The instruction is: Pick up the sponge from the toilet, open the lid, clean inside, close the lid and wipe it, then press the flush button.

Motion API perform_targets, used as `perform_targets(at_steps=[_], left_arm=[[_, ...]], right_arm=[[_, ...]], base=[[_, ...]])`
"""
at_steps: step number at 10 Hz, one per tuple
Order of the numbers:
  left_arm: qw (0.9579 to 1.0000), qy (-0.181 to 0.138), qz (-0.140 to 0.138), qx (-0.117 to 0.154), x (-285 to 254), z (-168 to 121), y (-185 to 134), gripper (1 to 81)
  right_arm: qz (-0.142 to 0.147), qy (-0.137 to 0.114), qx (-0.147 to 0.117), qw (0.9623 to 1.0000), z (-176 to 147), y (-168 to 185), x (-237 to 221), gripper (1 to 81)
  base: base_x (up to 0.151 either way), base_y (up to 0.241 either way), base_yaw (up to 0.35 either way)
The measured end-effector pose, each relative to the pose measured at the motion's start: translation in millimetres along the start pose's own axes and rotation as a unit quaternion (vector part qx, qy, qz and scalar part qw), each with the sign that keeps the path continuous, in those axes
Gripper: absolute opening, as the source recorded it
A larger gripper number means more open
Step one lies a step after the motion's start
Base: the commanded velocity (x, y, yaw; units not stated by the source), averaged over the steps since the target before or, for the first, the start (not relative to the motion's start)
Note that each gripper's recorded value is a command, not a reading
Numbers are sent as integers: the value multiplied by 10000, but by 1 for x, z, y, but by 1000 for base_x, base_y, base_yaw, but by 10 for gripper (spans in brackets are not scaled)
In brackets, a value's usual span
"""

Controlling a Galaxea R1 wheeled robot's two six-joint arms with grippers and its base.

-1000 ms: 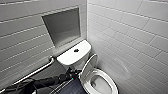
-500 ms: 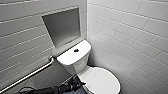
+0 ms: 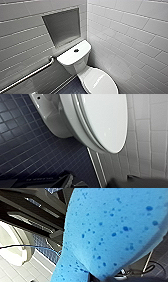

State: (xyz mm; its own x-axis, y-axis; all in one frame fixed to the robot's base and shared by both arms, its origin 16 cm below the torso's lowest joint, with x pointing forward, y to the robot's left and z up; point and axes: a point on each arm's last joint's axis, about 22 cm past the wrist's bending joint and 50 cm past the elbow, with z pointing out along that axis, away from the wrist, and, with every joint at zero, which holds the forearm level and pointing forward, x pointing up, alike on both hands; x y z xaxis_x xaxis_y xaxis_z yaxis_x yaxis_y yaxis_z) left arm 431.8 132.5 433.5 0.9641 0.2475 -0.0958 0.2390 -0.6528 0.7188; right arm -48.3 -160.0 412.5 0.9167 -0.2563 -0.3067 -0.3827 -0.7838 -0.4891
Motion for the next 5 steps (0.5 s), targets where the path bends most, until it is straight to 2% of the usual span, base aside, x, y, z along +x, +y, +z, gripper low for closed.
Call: perform_targets(at_steps=[2,5], left_arm=[[9981,-522,113,313,-86,-7,-48,811],[9884,-1261,382,749,-224,-37,-113,811]], right_arm=[[-70,5,-181,9998,5,14,-1,10],[-192,26,-266,9995,11,19,2,10]], base=[[0,0,0],[0,0,0]])
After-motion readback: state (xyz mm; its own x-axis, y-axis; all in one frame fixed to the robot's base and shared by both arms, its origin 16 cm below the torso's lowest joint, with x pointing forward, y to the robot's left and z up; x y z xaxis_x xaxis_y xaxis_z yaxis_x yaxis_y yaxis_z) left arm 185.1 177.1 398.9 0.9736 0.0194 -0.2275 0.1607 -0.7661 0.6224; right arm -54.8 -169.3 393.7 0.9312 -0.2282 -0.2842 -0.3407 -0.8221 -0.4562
